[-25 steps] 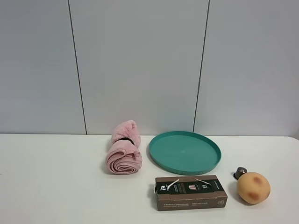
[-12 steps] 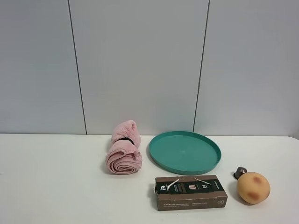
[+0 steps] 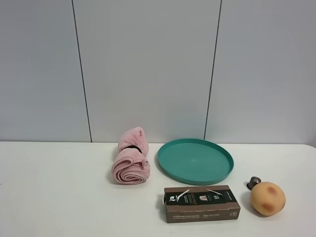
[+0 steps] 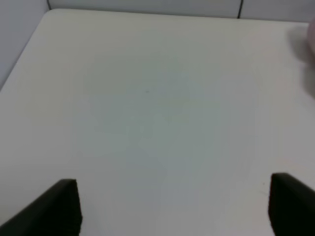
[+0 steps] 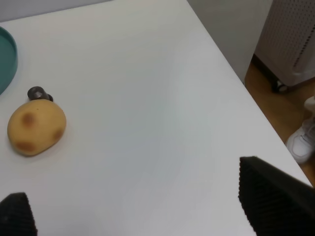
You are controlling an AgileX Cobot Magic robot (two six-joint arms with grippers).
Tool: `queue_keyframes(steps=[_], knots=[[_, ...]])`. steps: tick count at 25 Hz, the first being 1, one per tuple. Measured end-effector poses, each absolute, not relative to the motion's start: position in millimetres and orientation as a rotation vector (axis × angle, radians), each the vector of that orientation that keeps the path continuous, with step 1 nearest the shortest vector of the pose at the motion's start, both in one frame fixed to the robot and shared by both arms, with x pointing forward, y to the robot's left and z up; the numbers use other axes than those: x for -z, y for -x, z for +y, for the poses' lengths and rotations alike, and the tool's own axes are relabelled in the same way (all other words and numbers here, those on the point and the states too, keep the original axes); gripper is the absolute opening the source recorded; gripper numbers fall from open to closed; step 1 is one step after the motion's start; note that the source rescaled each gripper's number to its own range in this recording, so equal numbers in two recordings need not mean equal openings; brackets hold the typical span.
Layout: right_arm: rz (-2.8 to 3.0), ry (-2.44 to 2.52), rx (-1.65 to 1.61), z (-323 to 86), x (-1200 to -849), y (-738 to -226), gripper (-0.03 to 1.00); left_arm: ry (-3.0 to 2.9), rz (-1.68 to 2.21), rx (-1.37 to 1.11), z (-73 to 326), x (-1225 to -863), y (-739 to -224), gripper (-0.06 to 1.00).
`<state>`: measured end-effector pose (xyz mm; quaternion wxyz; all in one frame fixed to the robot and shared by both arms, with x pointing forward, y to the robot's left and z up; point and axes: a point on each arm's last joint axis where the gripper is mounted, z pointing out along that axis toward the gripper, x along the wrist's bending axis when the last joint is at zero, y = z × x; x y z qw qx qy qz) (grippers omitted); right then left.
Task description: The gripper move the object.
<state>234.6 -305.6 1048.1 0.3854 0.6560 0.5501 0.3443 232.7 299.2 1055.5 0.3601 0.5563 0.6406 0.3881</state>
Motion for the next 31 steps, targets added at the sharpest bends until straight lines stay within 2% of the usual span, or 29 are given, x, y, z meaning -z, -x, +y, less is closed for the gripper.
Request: queue_keyframes(steps=[31], knots=[[1.401,-1.671,-0.877,-305.6,-1048.1,-234.6,1.0,-1.428,1.651,-1.002,299.2,-1055.4,-232.1,0.86]])
